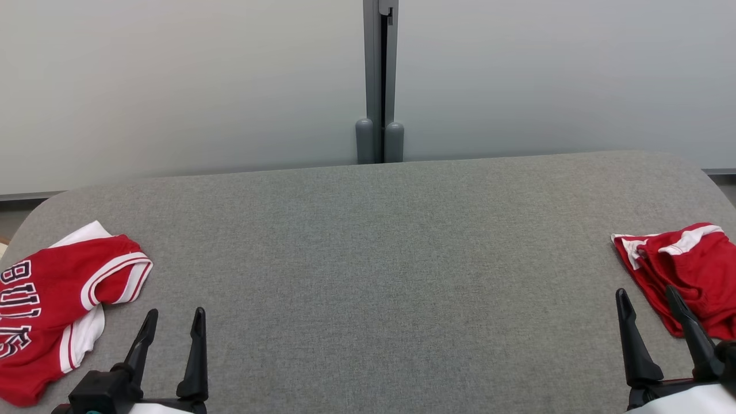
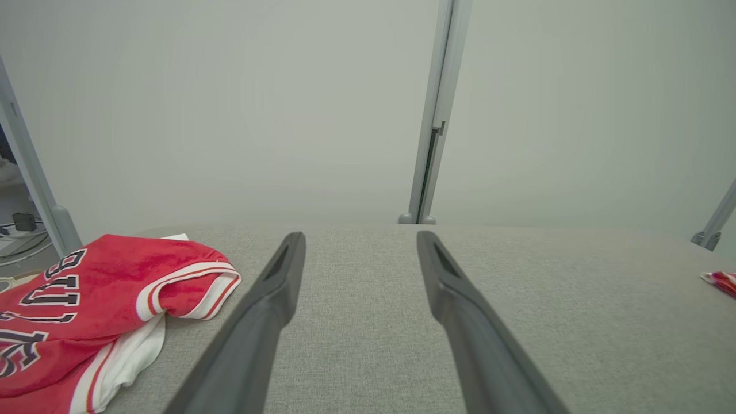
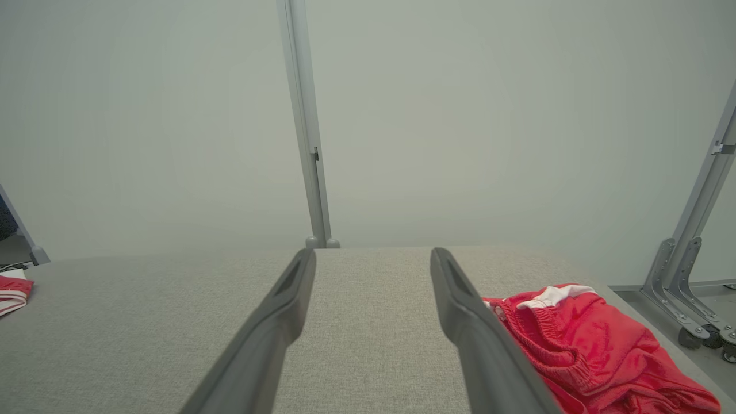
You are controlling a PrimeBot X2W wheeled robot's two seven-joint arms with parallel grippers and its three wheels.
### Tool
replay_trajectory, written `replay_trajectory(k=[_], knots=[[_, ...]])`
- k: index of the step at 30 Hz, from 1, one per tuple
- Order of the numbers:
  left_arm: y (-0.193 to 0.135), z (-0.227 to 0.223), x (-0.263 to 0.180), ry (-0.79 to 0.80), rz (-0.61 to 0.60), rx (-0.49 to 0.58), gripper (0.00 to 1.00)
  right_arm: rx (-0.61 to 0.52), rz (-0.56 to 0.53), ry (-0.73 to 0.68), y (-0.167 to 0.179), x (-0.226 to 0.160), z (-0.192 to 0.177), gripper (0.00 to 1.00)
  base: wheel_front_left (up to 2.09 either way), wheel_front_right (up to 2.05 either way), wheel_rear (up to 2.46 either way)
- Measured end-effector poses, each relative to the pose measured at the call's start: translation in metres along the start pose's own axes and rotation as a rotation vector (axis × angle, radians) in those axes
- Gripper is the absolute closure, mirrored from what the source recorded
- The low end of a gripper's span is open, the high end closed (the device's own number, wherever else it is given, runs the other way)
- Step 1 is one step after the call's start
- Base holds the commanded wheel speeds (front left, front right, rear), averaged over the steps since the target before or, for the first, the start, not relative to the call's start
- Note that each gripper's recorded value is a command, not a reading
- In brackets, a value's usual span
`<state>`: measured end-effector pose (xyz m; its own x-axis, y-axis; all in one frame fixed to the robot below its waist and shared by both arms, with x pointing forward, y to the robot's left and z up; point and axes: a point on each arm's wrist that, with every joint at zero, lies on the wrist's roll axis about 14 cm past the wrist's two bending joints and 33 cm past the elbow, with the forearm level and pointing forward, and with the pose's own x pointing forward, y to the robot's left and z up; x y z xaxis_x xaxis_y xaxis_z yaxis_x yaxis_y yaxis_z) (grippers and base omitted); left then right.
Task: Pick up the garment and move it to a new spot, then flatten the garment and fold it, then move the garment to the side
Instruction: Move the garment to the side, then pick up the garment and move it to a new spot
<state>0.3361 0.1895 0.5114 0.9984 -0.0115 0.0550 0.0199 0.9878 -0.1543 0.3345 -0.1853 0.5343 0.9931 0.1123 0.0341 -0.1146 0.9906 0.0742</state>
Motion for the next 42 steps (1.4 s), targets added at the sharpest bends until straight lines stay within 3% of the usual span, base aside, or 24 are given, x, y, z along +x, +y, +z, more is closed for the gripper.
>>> replay_trajectory(k=[24, 30, 42], knots=[[0.008, 0.008, -0.002, -0.012, 0.03, 0.0, 0.0, 0.0, 0.017, 0.005, 0.006, 0.007, 0.002, 0.0, 0.0, 0.0, 0.0], [0.036, 0.021, -0.011, -0.048, 0.109, 0.002, 0.0, -0.004, 0.106, 0.015, 0.033, 0.024, 0.001, 0.0, 0.0, 0.0, 0.0], [0.098, 0.037, -0.063, -0.09, 0.313, 0.036, 0.0, -0.002, 0.377, 0.029, 0.122, 0.053, -0.001, 0.0, 0.0, 0.0, 0.0]])
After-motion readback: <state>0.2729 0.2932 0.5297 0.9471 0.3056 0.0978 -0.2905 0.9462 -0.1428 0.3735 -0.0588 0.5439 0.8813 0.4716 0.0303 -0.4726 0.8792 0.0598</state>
